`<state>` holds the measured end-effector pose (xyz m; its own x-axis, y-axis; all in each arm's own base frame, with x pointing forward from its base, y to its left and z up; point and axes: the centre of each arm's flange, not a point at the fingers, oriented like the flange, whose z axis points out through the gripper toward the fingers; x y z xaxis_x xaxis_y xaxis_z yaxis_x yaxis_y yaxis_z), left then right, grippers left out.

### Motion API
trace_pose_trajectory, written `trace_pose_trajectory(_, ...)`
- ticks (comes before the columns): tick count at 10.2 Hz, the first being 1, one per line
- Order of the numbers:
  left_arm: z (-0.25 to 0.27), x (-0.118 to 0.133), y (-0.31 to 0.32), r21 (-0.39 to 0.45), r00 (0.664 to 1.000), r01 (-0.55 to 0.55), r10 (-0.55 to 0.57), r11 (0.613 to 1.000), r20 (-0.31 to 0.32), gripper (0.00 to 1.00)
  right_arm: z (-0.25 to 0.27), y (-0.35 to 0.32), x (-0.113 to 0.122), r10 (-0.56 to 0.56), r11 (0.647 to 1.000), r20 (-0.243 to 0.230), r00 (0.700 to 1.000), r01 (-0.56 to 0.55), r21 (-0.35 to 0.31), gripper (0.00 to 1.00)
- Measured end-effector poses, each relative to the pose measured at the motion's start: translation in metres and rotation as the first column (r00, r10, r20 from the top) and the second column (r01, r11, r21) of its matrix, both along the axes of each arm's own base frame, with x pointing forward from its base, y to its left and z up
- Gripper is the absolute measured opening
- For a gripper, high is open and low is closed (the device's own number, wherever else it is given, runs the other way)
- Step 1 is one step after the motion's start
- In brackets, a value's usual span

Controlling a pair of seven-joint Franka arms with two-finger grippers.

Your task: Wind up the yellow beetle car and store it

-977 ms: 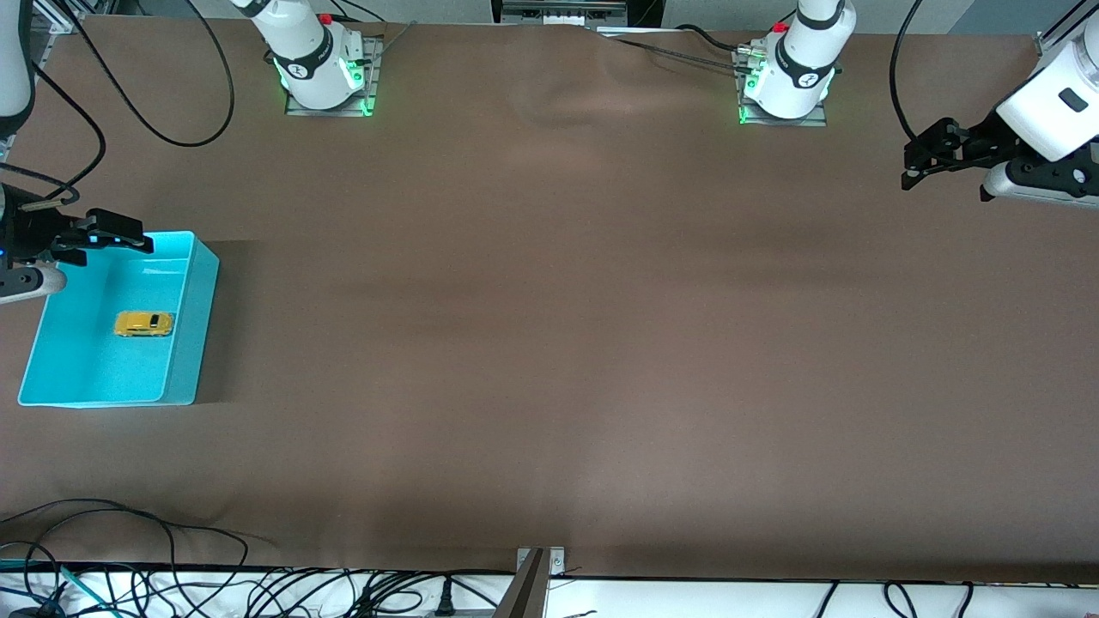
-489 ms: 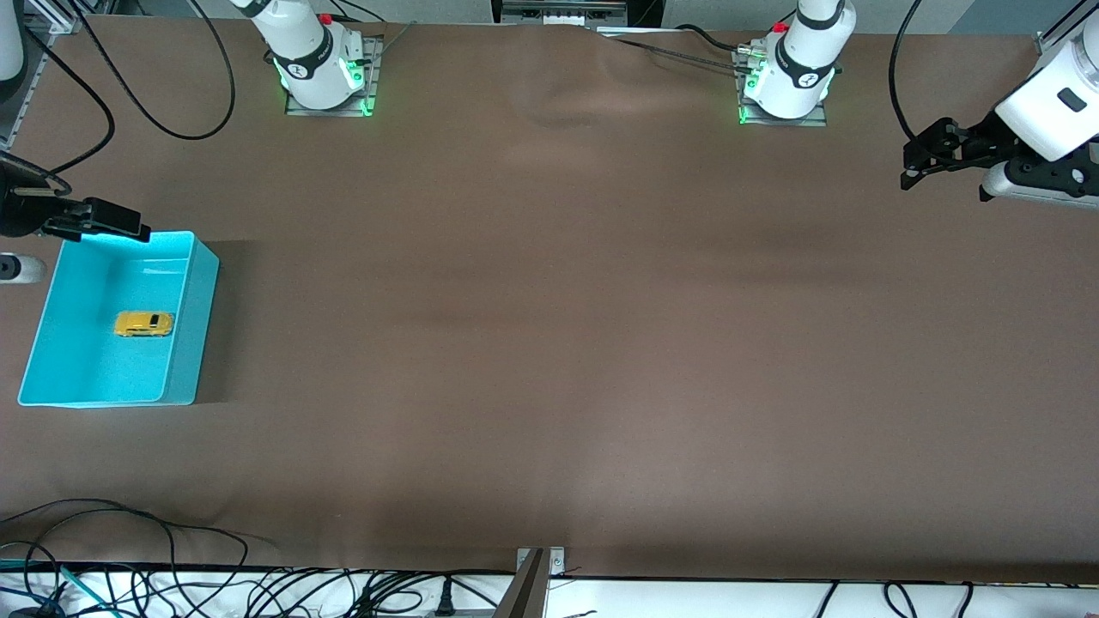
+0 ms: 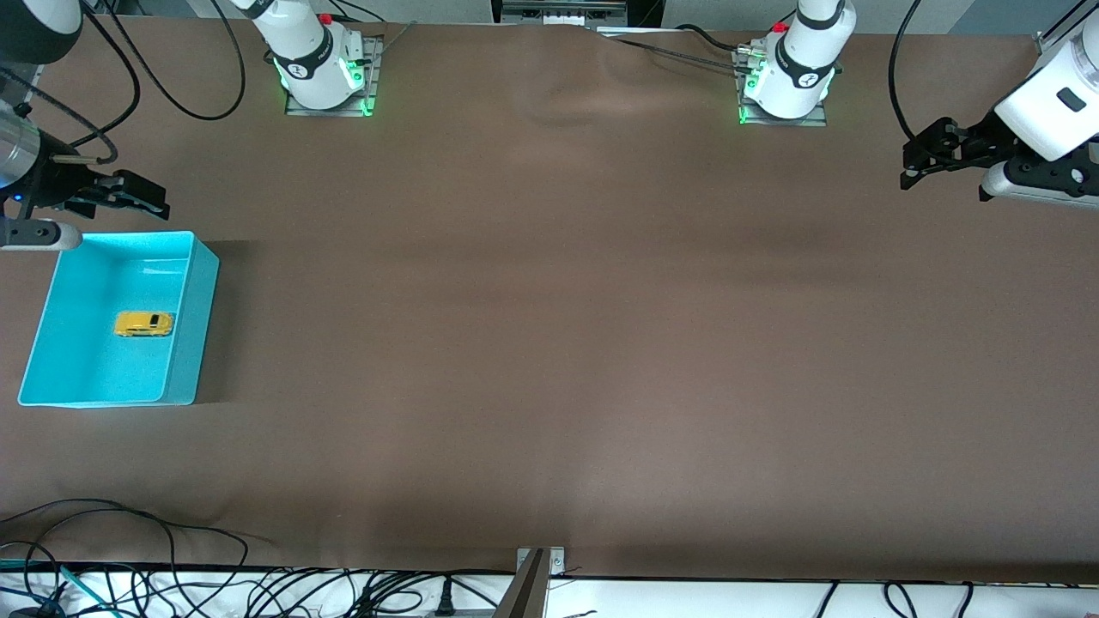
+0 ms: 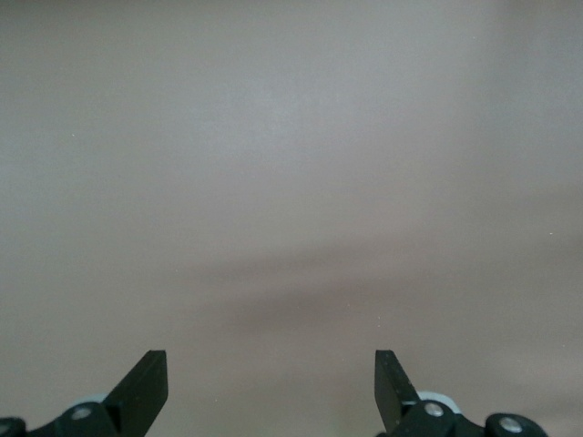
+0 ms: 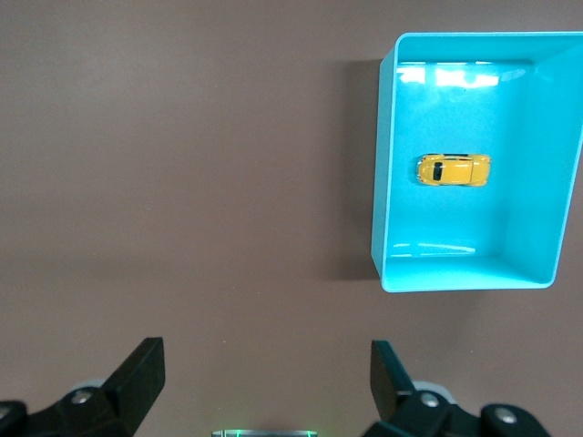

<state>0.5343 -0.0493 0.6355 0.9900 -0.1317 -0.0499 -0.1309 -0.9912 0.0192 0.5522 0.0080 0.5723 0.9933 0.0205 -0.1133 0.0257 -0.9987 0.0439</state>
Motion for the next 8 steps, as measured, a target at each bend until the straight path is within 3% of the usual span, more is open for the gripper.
trace_pose_trajectory(8,0.000,0.000,0.000,0.000,1.000,0.000,0.000,1.000,0.000,1.00,0.011,0.000,-0.009,-0.003,1.000,0.036,0.999,0.003,-0.003,1.00)
